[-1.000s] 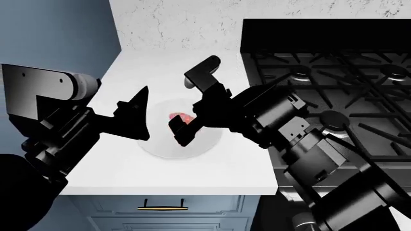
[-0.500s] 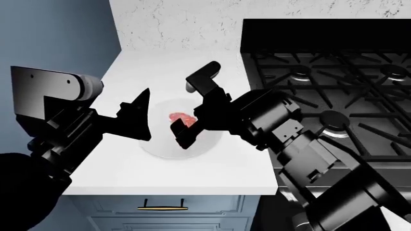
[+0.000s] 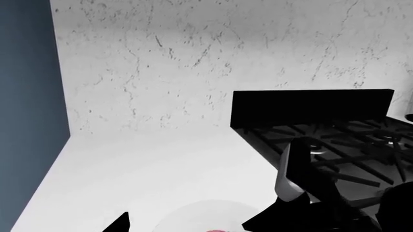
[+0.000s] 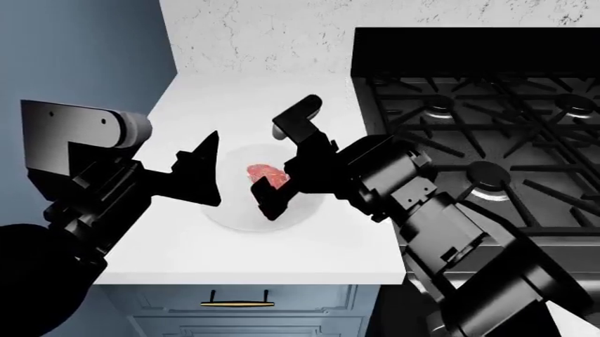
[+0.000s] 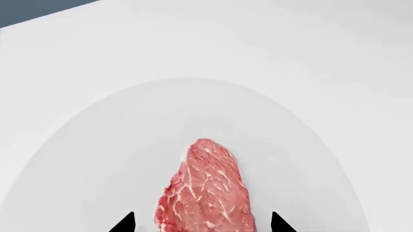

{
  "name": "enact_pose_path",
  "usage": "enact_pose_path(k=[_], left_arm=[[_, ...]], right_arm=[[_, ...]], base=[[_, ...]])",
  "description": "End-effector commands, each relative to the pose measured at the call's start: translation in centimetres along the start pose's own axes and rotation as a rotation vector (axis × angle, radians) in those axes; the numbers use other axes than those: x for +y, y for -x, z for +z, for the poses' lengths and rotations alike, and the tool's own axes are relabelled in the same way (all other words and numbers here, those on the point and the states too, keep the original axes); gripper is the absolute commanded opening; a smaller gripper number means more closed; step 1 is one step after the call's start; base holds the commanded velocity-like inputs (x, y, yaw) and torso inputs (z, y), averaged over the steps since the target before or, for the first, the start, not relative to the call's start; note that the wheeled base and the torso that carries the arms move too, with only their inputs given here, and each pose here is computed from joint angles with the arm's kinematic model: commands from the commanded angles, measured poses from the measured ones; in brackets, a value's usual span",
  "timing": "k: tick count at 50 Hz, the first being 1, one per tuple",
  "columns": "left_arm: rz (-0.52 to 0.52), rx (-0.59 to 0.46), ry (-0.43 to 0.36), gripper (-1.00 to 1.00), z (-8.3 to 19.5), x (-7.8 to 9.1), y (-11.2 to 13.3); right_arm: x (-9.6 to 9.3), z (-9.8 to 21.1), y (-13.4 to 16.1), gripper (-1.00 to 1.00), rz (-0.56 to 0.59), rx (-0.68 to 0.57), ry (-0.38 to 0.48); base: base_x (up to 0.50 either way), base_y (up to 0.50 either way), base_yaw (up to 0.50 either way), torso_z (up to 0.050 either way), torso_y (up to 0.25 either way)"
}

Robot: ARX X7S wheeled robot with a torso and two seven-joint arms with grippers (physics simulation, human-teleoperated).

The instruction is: Frozen meat rests on a plate on the counter. Retrieve the meat and place it in a pot on a burner. Then turn the burner on.

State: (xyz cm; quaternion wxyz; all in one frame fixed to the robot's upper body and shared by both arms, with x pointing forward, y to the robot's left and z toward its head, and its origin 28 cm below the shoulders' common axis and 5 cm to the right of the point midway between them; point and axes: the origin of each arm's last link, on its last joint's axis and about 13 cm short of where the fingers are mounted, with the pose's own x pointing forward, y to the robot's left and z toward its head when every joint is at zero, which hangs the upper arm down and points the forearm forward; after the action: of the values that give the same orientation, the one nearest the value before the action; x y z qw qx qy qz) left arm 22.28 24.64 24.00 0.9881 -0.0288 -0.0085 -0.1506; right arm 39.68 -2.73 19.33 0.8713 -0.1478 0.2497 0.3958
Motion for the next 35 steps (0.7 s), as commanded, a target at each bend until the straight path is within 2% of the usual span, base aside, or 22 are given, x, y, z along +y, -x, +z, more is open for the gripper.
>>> enact_pose_path(k=[1, 35], left_arm=[[0.003, 0.004, 0.002, 1.00, -0.16, 0.04, -0.11], [0.009, 0.006, 0.013, 1.00, -0.45, 0.28, -0.25]], right_arm=[[-0.18, -0.24, -0.20, 1.00, 0.000, 0.006, -0.002], [-0.39, -0.80, -0.69, 1.00, -0.003, 0.029, -0.001]], base=[[0.00, 0.00, 0.00, 0.000, 0.000], [0.00, 0.00, 0.00, 0.000, 0.000]])
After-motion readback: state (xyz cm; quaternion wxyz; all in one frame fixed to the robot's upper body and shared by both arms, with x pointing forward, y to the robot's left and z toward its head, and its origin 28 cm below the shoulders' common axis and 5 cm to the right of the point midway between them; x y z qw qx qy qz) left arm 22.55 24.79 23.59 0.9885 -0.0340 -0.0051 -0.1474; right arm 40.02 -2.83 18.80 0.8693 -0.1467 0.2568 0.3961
